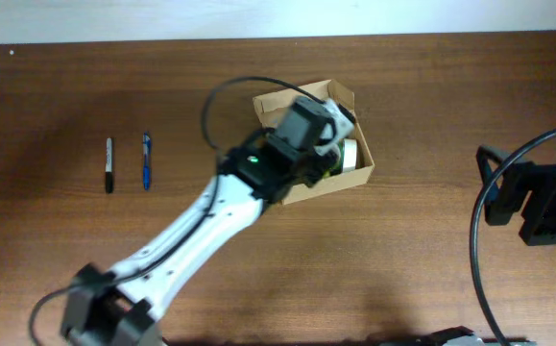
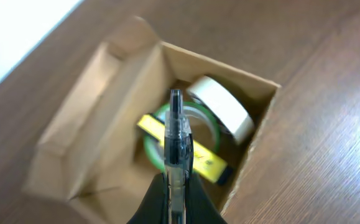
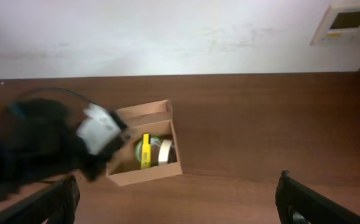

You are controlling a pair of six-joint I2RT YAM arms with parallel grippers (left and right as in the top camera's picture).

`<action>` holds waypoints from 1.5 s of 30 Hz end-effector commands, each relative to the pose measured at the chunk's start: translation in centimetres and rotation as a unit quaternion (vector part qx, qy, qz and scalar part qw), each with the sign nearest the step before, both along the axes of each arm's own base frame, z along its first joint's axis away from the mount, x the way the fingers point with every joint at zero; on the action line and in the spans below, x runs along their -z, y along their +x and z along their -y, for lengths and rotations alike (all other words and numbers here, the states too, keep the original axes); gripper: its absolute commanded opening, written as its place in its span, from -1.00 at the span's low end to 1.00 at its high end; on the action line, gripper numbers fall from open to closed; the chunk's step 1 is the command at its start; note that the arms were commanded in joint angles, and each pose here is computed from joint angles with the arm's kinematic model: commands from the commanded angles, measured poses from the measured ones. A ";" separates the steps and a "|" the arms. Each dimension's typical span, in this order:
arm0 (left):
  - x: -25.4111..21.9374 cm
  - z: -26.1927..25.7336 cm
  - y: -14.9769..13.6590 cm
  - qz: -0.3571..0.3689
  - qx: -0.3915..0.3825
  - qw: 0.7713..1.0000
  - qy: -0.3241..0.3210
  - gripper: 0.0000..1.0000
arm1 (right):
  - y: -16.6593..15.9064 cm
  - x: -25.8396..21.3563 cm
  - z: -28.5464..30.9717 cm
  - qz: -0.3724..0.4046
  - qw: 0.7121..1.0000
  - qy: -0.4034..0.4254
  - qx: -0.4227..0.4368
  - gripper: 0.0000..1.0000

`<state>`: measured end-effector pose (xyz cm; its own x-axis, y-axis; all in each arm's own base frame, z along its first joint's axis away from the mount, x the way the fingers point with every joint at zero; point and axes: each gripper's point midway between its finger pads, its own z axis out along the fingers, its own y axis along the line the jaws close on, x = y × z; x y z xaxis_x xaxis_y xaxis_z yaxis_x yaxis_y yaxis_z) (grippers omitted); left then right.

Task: Pack container
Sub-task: 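Carry the dark pen over the box and lower it inside, then release the dark pen and move the left gripper back to the blue pen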

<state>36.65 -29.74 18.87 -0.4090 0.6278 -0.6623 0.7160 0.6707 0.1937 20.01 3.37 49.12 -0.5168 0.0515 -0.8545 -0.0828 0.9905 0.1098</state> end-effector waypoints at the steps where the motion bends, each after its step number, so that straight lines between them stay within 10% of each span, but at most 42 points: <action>1: 2.9 1.5 0.2 -0.001 0.061 0.997 0.039 -0.97 | -0.2 0.2 -0.8 -0.009 1.000 0.018 -0.017 0.98; 33: 10.8 4.0 1.4 0.011 0.190 0.975 0.113 -0.97 | -3.3 -1.0 -2.3 0.018 0.996 0.054 -0.073 0.98; 38: 10.8 4.0 1.4 0.011 0.190 0.975 0.113 -0.12 | -3.4 -0.9 -2.3 0.018 0.996 0.053 -0.072 0.97; 45: 9.4 4.2 1.7 0.025 0.188 0.976 0.105 0.37 | -2.5 0.8 -2.4 -0.016 0.996 0.048 -0.070 0.98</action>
